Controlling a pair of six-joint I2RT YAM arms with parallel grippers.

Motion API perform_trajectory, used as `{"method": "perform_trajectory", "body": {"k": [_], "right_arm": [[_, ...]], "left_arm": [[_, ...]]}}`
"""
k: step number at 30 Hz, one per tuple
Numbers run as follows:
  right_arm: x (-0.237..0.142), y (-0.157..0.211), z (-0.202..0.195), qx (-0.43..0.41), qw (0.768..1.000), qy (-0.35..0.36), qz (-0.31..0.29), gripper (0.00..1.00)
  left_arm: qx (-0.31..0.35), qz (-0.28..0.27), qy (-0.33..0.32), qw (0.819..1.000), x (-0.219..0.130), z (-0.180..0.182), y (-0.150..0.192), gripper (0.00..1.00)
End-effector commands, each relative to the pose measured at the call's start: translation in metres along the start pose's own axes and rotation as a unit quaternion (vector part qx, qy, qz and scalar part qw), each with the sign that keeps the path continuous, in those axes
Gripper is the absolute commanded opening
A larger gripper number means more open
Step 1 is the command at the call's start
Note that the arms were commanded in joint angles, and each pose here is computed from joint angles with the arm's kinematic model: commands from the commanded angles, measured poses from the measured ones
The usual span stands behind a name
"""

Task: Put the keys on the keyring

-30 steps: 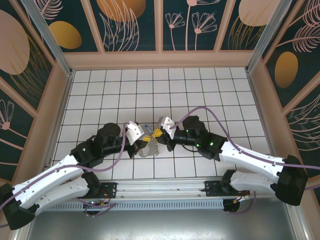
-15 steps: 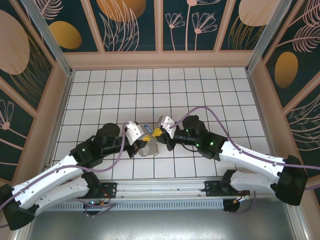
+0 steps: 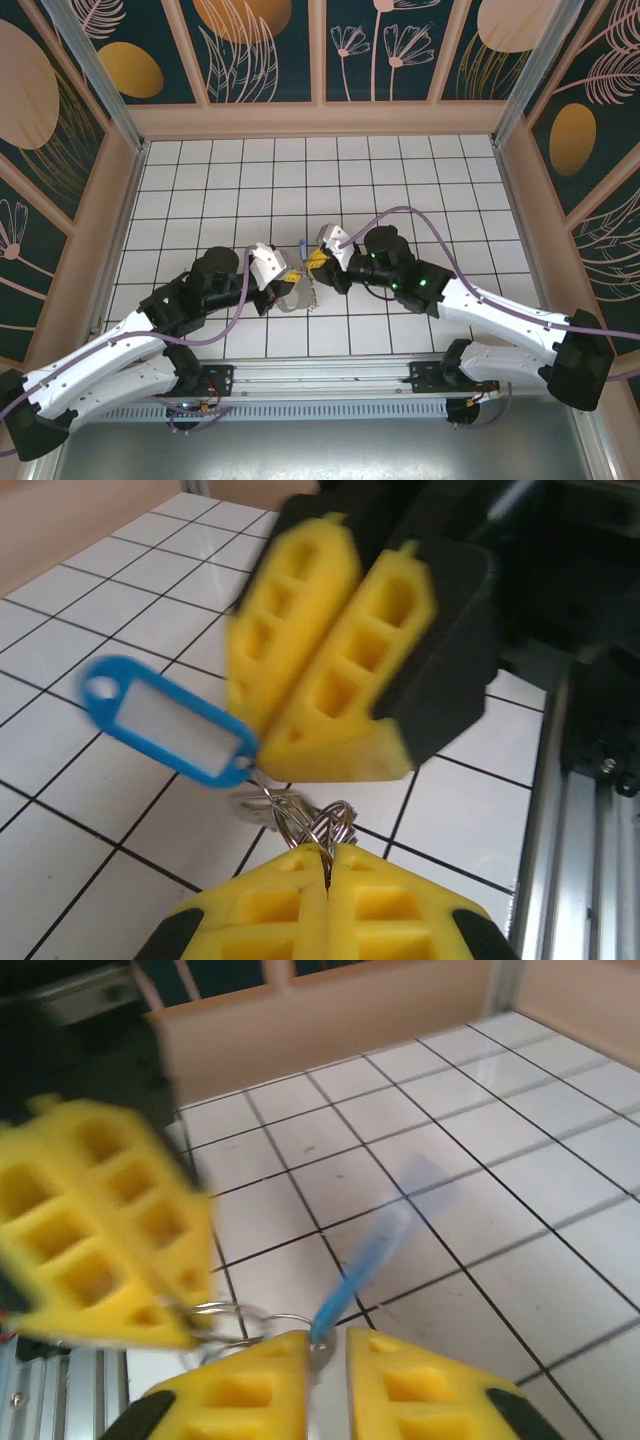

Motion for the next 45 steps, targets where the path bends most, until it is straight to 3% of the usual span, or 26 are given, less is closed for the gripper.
{"method": "perform_trajectory", "body": {"k": [1, 4, 9, 13, 16, 21, 31, 45], "right_arm": [[-0.013, -0.007, -0.021, -0.002, 0.998, 0.055, 0.000, 0.34], [-0.020, -0.007, -0.026, -0.013, 0.997, 0.075, 0.001, 0.42], [-0.036, -0.025, -0.011, -0.062, 0.996, 0.053, -0.048, 0.45], [-0.057, -0.041, 0.015, -0.118, 0.986, 0.007, -0.119, 0.47], [-0.063, -0.043, 0.028, -0.140, 0.980, -0.022, -0.137, 0.47], [-0.066, -0.044, 0.044, -0.158, 0.974, -0.067, -0.149, 0.45], [-0.065, -0.047, 0.061, -0.162, 0.966, -0.128, -0.154, 0.41], [-0.045, -0.043, 0.063, -0.164, 0.966, -0.148, -0.135, 0.38]], "left_arm": [[0.021, -0.042, 0.030, 0.998, -0.010, -0.015, -0.024, 0.00], [0.022, -0.040, 0.028, 0.999, -0.010, -0.015, -0.024, 0.00], [0.034, -0.032, 0.033, 0.998, -0.013, -0.018, -0.026, 0.00], [0.063, -0.040, 0.079, 0.994, -0.025, -0.037, -0.034, 0.00], [0.077, -0.042, 0.121, 0.989, -0.032, -0.052, -0.038, 0.00], [0.070, -0.011, 0.155, 0.985, -0.028, -0.061, -0.031, 0.00], [0.078, 0.004, 0.153, 0.985, -0.032, -0.061, -0.025, 0.00], [0.088, 0.012, 0.160, 0.983, -0.029, -0.062, -0.022, 0.00]]}}
Point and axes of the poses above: each hand's point on the last joint's axis, 136 mm out from that joint toward the fingers, its own x axis out along the fingers, its own z axis along the line the jaws close on, y = z × x, the point moved 1 cm from there along -x, back along the fingers, and after that the axes turned 15 degrees about -x, right-handed, at the moved point
